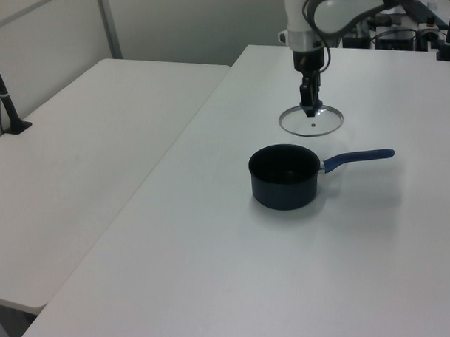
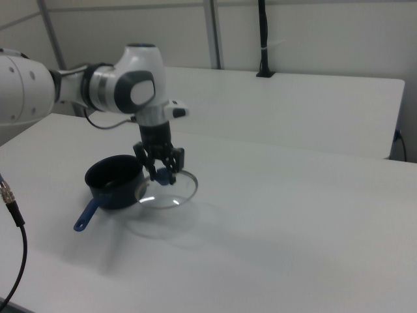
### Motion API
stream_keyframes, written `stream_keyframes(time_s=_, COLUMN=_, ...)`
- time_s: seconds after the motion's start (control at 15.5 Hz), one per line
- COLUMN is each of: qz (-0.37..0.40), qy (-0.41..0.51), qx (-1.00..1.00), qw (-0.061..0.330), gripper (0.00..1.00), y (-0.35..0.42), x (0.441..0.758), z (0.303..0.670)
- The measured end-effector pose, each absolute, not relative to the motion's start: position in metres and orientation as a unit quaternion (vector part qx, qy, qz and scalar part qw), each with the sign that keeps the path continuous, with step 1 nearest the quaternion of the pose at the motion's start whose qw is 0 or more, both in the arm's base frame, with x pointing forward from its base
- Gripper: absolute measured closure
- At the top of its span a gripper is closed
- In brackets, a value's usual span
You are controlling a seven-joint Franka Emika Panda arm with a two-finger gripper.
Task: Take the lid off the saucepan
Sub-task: 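Lift the glass lid off the pot and carry it beside the saucepan, then lower the glass lid onto the table beside the saucepan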
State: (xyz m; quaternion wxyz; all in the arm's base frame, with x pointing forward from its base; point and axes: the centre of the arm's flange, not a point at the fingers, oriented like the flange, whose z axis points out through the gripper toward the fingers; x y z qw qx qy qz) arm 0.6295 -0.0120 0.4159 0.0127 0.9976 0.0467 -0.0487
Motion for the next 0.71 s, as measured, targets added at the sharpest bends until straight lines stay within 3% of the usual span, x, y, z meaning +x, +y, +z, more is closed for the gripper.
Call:
stream_keyframes(time_s=0.39, qz=-0.047, qy=0.056, qx=0.996, qw=0.040, gripper=0.40, y=-0.028, x=0.628, z=0.354)
stream_keyframes(time_s=0.71, qz=-0.035, qy=0.047, qx=0.997, qw=0.042, gripper=0.35, y=-0.042, x=0.633, z=0.344)
